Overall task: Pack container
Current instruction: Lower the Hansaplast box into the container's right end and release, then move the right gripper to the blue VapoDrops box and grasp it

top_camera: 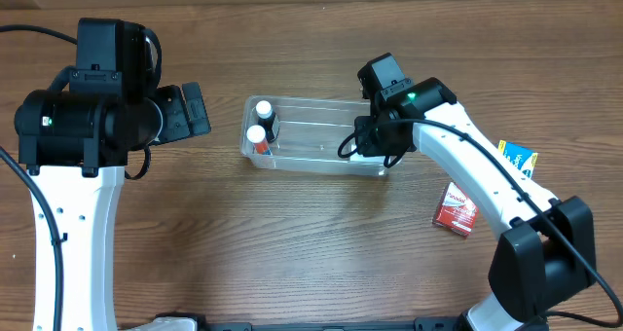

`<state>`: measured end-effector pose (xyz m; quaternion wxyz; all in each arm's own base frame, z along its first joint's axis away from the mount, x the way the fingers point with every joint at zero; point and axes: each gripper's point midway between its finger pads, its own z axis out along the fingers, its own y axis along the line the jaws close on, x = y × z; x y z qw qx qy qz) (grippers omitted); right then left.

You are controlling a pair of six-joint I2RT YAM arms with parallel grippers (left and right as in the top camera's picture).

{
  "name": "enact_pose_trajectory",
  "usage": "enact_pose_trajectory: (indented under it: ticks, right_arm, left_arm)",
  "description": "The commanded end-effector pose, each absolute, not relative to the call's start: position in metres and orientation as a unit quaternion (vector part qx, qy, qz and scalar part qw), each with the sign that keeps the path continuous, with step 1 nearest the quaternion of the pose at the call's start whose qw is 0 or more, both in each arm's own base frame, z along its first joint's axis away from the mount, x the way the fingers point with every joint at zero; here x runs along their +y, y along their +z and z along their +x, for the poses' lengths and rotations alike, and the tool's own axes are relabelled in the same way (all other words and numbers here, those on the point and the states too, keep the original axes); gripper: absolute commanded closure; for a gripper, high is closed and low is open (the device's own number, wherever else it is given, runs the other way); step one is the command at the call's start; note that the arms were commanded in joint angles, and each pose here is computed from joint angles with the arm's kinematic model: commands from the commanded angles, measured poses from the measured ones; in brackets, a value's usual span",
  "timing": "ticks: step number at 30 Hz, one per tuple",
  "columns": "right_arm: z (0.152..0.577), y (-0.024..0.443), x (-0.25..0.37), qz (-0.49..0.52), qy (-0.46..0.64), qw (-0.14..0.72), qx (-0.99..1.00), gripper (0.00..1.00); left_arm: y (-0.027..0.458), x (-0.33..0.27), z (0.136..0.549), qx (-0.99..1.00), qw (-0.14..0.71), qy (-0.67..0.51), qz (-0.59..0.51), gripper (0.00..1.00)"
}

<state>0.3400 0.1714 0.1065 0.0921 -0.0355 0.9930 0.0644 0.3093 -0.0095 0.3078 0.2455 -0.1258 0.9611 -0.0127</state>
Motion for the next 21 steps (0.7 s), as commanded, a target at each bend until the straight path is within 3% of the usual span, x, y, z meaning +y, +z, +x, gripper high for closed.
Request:
enact_pose_trajectory:
  ticks: [1,16,21]
  right_arm:
    - [0.333,0.092,0.171,-0.033,0.067,0.073,0.995,0.72]
    - [0.334,0.095,0.165,-0.032,0.05,0.076,0.995,0.67]
    - [0.364,0.183,0.141,-0.017,-0.01,0.175,0.984,0.5]
  left_arm:
    - [0.31,-0.01,0.31,0.96,0.248,-0.017,-0.126,0.0]
    - [0.31,-0.01,0.31,0.96,0.248,-0.017,-0.126,0.0]
    - [0.31,-0.01,0.309,0.961,0.248,-0.016,-0.125,0.0]
